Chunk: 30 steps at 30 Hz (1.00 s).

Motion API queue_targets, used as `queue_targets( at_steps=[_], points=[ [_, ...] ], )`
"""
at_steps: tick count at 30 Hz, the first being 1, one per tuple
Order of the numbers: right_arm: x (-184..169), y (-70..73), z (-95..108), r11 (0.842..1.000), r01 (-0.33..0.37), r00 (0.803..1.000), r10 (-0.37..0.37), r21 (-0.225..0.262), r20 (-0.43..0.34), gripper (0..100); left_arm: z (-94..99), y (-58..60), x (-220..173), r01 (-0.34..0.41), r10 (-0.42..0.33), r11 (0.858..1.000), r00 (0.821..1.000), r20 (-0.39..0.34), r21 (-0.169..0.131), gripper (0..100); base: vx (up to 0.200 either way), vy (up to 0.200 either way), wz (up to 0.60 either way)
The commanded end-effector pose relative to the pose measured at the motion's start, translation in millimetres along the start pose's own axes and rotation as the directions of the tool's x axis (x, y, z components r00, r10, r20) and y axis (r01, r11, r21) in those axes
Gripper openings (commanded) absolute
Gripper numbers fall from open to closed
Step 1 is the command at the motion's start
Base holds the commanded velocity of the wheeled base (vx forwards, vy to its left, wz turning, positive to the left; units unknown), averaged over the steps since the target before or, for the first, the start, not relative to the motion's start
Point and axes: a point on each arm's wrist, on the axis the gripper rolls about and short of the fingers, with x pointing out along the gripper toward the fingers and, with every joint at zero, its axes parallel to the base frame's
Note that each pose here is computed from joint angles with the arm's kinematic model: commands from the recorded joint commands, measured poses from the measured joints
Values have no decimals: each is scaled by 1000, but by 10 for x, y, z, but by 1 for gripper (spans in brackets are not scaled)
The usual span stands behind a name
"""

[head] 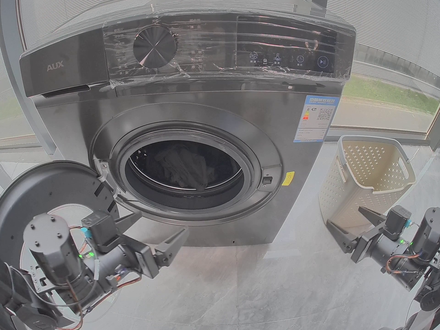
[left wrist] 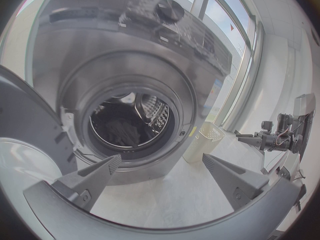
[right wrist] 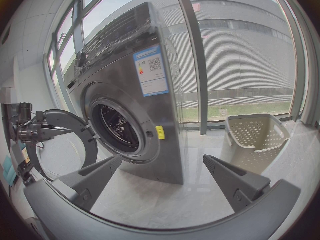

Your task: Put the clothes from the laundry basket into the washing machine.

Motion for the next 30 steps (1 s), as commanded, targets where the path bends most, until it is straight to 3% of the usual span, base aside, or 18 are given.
queue_targets(
  at_steps=[1,2,5,7,10,13,16,23,30],
  points=[
    [-220,-201,136,997,81,995,-81,-2,61,100,142,73,-389,-13,15,1000,994,105,-24,100,0,0,0],
    [-224,-204,136,997,83,995,-83,-2,60,100,143,75,-396,-13,15,1000,994,106,-24,100,0,0,0],
    [-326,-240,145,995,101,994,-100,-4,44,100,137,141,-560,-46,43,999,990,133,22,100,0,0,0],
    [-394,-246,149,995,104,994,-104,-5,37,100,130,172,-633,-54,49,998,988,143,29,100,0,0,0],
    [-494,-257,135,993,115,993,-115,-9,12,100,89,228,-702,-79,73,996,988,138,37,100,-200,0,0],
    [-704,-282,110,992,124,992,-124,-14,-12,100,50,295,-807,-113,101,991,984,146,71,100,-200,0,0],
    [-831,-319,93,987,159,987,-160,-10,-14,100,80,336,-887,-140,128,988,977,172,63,100,-200,0,0],
    [-1122,-399,52,971,237,971,-236,-17,20,100,33,456,-1160,-215,202,974,967,155,67,100,-200,0,0],
    [-1398,-427,-78,959,285,958,-284,-17,32,100,-52,556,-1482,-310,297,949,938,181,50,100,-143,0,0]
  ],
)
